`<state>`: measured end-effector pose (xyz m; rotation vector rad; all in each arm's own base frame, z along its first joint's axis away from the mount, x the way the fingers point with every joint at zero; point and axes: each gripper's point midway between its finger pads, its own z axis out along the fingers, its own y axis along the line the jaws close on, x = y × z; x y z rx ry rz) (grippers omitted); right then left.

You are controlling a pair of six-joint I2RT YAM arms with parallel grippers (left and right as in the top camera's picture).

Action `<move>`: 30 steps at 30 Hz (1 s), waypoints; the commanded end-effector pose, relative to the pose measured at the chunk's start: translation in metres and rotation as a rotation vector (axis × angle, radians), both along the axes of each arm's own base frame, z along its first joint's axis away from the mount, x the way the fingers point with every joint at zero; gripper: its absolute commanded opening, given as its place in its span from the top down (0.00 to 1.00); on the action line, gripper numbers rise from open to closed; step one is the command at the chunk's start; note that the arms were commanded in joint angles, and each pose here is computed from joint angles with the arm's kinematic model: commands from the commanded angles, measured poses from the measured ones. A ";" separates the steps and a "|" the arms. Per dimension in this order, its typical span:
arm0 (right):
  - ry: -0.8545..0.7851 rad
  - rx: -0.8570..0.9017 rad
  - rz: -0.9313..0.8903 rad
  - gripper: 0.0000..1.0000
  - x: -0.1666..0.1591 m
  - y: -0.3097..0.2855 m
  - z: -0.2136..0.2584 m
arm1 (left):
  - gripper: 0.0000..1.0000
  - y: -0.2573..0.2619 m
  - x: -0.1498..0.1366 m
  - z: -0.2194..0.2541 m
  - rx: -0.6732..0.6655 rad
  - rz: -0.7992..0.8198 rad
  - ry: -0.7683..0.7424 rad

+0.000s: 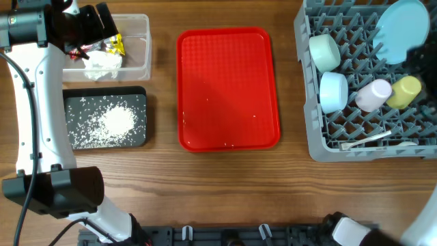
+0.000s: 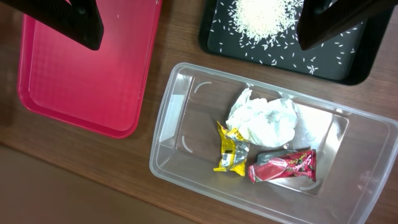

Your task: Sort waste into correct bins and load items into the dishwasher rack

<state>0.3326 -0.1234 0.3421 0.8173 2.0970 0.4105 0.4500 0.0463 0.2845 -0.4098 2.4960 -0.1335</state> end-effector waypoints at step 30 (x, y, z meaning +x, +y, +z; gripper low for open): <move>-0.097 1.318 -0.419 0.00 -0.110 0.161 0.116 | 0.00 0.003 0.001 -0.005 0.009 -0.006 0.011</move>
